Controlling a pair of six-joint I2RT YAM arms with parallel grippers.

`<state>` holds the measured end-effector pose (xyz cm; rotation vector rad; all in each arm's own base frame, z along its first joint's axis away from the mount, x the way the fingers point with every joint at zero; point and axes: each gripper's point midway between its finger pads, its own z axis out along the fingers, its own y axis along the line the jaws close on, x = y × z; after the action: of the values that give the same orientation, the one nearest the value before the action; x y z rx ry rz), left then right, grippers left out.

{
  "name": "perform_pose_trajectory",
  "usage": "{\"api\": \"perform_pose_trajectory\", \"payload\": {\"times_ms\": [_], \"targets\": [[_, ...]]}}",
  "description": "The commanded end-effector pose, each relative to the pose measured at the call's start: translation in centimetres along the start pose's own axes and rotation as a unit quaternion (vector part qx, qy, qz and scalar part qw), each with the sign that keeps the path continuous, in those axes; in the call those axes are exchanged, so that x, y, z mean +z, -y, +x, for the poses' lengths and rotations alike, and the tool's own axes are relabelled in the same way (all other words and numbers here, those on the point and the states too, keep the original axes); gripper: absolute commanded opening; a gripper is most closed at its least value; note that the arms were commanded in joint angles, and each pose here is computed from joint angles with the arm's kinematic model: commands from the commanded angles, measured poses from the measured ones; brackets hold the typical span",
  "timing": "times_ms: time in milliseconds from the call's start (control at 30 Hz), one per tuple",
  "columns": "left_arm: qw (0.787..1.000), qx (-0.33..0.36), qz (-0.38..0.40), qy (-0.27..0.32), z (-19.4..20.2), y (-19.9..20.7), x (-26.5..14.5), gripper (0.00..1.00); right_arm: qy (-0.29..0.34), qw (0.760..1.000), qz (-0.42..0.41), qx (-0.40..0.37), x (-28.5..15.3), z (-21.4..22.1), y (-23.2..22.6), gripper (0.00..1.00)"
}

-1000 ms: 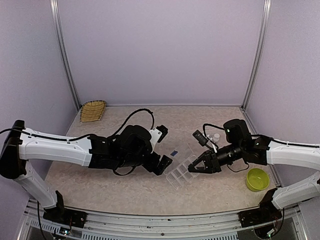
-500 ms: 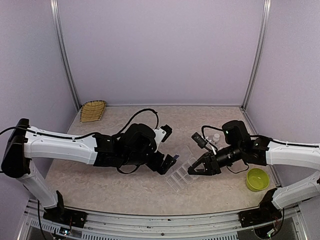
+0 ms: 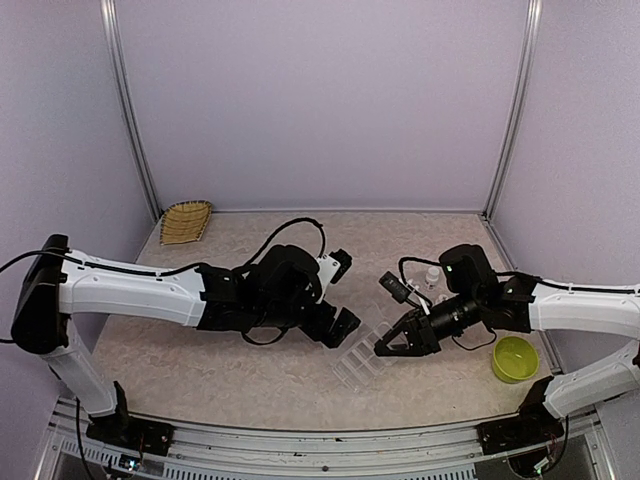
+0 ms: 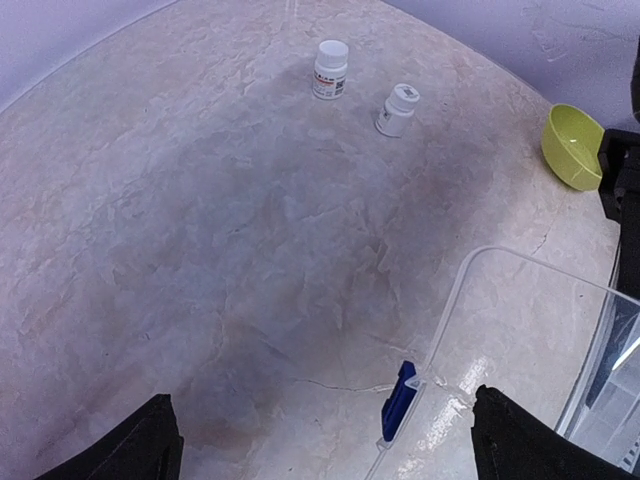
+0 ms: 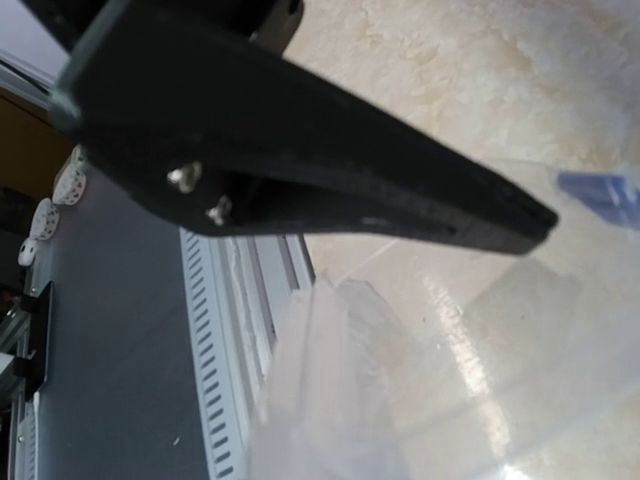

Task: Sort the pills into containers
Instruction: Adjust the lid of the pill container.

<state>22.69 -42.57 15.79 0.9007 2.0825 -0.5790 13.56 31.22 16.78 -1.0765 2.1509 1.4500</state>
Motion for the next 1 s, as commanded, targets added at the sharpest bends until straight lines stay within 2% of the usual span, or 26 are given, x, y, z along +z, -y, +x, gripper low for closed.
{"api": "perform_pose_trajectory", "payload": {"times_ms": [0,200,367,567,800,967], "targets": [[0.999,-0.003,0.034,-0.007,0.3,1.5,0.6,0.99,0.028,0.997,-0.031,-0.058,0.0,-2.1,-1.9,0.12],[0.999,-0.028,-0.024,0.015,-0.3,-1.6,-0.8,0.99,0.026,0.999,-0.011,-0.045,0.2,-1.9,-1.0,0.12],[0.994,-0.062,-0.065,0.067,-2.2,-4.9,-4.1,0.99,0.022,0.999,0.005,-0.025,0.7,-1.7,0.2,0.13],[0.987,-0.082,-0.088,0.111,-2.8,-6.5,-7.2,0.99,0.021,1.0,0.019,0.002,1.6,-2.0,1.7,0.13],[0.983,-0.098,-0.113,0.11,-1.1,-8.2,-8.3,0.99,0.031,0.998,0.035,0.037,2.7,-3.5,3.5,0.14],[0.982,-0.1,-0.125,0.103,0.1,-8.8,-8.5,0.99,0.037,0.994,0.056,0.09,3.9,-4.3,6.0,0.14]]}}
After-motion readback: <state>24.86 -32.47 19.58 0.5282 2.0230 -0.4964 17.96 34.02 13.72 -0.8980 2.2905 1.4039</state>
